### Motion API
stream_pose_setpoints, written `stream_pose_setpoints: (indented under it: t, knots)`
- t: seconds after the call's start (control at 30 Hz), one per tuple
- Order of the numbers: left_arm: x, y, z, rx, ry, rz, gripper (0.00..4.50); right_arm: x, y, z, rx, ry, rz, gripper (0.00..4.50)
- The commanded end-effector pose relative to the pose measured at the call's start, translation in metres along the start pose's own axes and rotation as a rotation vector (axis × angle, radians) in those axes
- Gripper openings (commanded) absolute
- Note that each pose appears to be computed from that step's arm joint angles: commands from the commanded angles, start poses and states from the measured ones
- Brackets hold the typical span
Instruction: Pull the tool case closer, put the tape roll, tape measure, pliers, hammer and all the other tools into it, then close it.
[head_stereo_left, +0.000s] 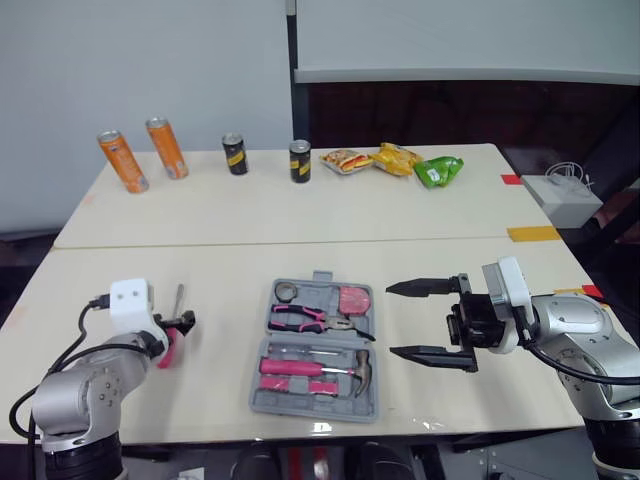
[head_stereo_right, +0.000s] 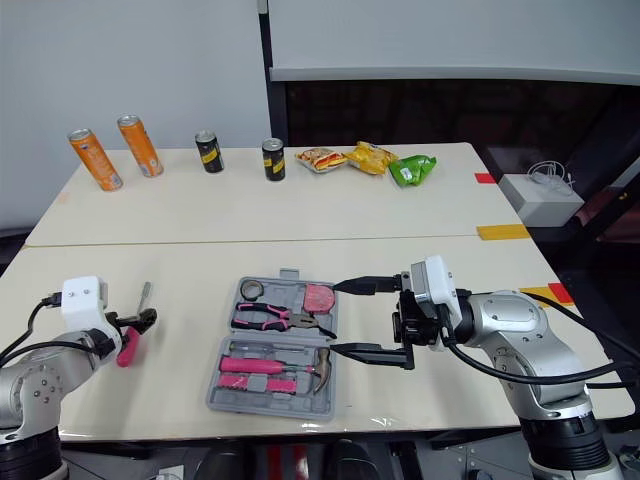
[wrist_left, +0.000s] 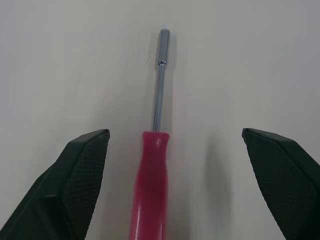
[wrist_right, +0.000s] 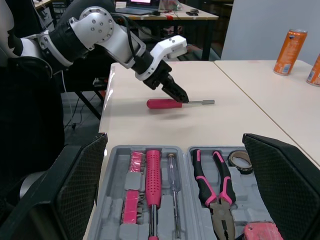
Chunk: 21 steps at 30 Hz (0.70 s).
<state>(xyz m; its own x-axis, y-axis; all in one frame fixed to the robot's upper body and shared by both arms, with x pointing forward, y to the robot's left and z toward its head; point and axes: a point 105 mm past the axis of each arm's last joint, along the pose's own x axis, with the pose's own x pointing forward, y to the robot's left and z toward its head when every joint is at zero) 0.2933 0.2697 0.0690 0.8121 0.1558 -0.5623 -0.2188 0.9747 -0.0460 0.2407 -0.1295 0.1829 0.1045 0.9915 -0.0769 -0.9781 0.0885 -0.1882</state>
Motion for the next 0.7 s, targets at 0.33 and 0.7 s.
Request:
stream_pose_setpoints:
  t: [0.33,0.7]
  knots:
    - [0.017,0.008,-0.002,-0.023,-0.021,0.045,4.5,0.006,-0.001,0.018,-0.021,-0.081,-0.007,4.49]
    - [0.021,0.004,-0.005,-0.028,-0.015,0.023,4.5,0.007,-0.003,0.021,-0.025,-0.128,-0.061,4.49]
